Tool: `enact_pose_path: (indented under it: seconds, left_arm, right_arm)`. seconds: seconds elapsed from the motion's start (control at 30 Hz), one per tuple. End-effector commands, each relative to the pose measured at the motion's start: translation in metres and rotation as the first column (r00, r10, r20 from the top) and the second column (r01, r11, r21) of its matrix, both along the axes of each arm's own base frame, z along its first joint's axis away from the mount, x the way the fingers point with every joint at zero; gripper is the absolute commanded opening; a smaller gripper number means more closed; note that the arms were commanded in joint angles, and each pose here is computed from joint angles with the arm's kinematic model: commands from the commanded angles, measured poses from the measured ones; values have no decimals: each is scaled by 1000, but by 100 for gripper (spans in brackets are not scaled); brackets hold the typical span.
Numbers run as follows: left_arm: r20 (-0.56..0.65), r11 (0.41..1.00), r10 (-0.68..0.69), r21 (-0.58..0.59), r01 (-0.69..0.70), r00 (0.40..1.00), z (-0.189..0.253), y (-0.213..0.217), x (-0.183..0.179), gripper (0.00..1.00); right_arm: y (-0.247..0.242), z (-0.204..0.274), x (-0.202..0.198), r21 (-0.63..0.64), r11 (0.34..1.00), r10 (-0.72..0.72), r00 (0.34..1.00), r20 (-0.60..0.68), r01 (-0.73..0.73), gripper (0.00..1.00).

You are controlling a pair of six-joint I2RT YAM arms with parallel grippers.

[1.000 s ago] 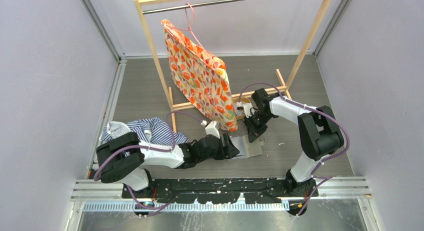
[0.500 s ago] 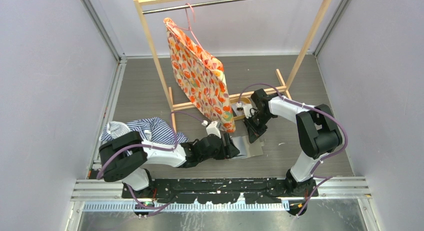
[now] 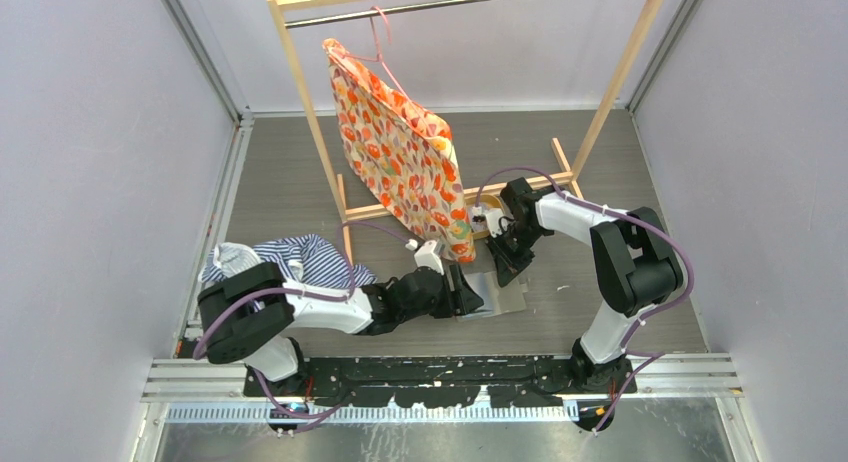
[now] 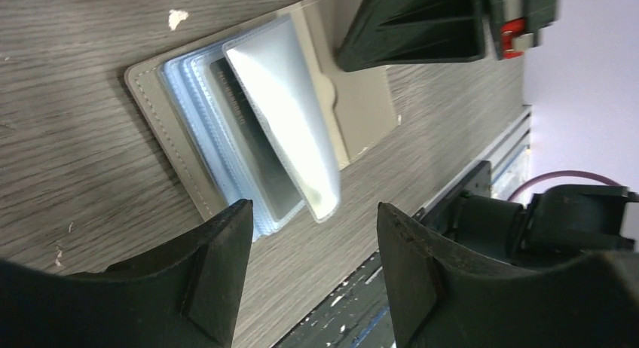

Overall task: Put the credit cards into the card holder
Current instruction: Open the card holder at the center of the board.

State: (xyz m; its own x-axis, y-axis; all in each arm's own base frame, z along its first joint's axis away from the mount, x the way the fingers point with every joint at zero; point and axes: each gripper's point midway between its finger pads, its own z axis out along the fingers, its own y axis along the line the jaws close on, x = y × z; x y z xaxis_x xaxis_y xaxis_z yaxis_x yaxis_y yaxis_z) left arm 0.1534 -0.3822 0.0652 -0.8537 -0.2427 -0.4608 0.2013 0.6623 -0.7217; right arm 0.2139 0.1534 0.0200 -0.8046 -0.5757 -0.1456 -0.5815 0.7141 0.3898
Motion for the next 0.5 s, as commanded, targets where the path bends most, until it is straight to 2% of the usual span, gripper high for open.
enact_pose_path:
  seconds: [0.0,0.47]
  left_arm:
    - [-7,1000,-6,-8,6,1000,4,-14,7,63]
    - [-28,998,-38,-46,36,999,3,-30,6,63]
  right_arm:
    - [3,5,7,0,1000,18,1000,23,-18,9]
    - [4,4,6,1,1000,23,1000,20,-23,9]
